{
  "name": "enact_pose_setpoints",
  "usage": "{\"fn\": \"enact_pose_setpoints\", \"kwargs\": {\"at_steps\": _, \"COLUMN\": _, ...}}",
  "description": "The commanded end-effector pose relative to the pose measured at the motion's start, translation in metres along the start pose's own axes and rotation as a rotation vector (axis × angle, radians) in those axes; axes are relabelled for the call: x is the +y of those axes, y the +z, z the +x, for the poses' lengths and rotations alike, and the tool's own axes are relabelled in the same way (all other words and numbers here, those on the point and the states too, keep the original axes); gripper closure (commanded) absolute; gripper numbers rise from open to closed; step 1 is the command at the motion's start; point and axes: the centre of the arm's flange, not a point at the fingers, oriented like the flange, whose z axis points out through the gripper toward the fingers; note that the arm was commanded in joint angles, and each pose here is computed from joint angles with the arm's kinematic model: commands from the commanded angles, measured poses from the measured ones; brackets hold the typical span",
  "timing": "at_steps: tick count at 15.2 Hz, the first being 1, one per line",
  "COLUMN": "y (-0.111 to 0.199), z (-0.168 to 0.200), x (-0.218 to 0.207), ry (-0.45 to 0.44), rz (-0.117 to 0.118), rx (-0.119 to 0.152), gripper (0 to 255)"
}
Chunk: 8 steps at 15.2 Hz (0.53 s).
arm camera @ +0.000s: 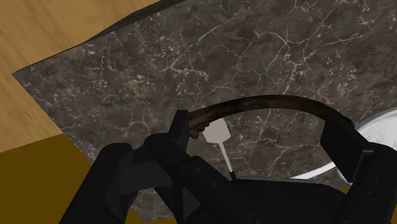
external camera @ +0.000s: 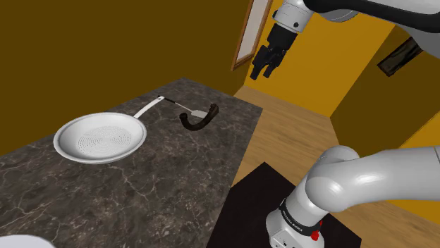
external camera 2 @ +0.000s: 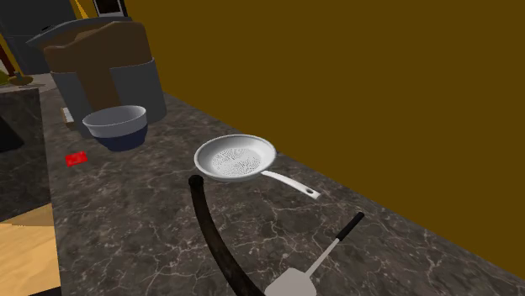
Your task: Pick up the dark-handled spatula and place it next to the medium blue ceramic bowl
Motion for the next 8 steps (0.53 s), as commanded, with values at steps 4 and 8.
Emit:
{"fn": "enact_pose_setpoints", "kwargs": {"at_steps": 4, "y": 0.026, "z": 0.031, "x": 0.003, "ry": -0.03, "rz": 0.0, "rx": -0.007, "gripper": 0}}
{"fn": "enact_pose_setpoints", "kwargs": {"at_steps": 8, "y": 0.062, "z": 0.071, "x": 0.006, "ry": -0.07, "rz": 0.0, "rx": -0.017, "gripper": 0}}
